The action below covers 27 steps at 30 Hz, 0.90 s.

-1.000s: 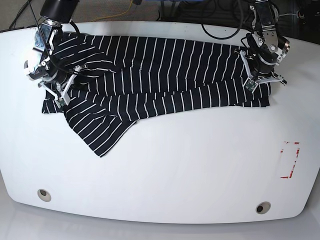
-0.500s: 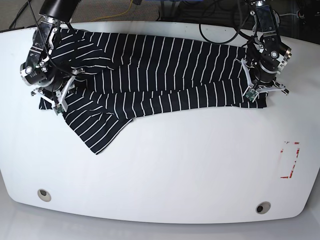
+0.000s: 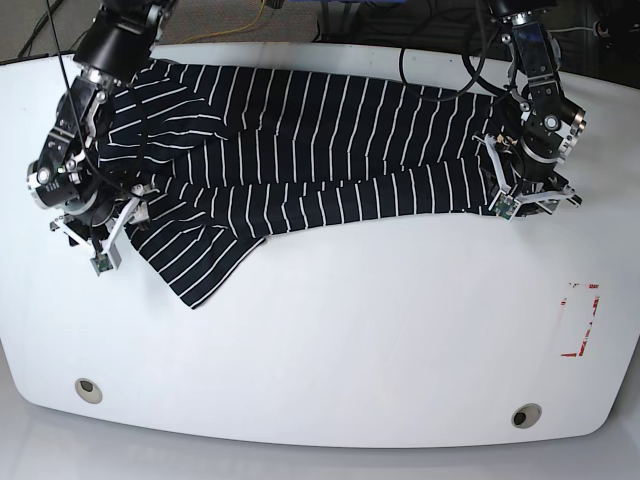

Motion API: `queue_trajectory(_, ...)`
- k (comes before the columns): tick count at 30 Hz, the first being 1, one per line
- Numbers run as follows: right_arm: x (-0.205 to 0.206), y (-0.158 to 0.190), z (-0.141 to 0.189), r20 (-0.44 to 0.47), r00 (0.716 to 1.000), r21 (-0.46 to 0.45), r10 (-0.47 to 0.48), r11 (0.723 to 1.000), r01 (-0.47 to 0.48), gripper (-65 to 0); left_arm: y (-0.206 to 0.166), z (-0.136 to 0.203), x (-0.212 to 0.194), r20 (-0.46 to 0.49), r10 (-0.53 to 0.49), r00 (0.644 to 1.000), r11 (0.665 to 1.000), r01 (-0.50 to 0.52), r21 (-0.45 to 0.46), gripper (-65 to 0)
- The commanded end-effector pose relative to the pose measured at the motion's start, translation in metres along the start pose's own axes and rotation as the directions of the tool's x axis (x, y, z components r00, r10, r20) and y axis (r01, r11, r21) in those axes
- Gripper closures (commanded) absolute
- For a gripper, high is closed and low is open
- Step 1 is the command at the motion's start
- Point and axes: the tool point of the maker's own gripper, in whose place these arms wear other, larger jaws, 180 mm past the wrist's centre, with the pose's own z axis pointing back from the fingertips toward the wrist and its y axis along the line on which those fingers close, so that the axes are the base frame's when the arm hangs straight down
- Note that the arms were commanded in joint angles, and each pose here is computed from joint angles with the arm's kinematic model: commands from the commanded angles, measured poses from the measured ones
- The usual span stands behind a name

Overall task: Layout the t-shirt on the table in an organized manner, then fold the t-shirt properly
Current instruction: 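Move the right gripper to the folded edge and grasp the fabric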

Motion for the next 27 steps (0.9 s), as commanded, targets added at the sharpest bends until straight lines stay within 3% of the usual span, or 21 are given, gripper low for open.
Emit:
queue_trajectory(1, 0.025, -0.013, -0.007, 0.051, 0.998, 0.01, -0.034, 0.999, 0.034, -47.5, 0.016, 0.001, 0.023, 0.065, 0.0, 0.998, 0.999, -0.003, 0.041, -32.2)
queue_trajectory(11, 0.053, -0.019, -0.062, 0.104, 0.968, 0.17, -0.228, 0.963, 0.209, -50.1, 0.024, -0.001, 0.048, 0.116, -0.021, 0.993, 0.998, 0.015, 0.057, -32.0)
queue_trajectory(20, 0.061, -0.014, -0.091, 0.104, 0.951, 0.247, -0.292, 0.934, 0.259, -50.1, 0.023, -0.001, 0.046, 0.112, -0.021, 0.994, 0.998, 0.016, 0.053, -31.9)
queue_trajectory(27, 0.049, -0.016, -0.096, 0.083, 0.945, 0.249, -0.316, 0.925, 0.287, -50.1, 0.024, -0.001, 0.044, 0.108, -0.018, 0.994, 0.998, 0.012, 0.056, -31.9)
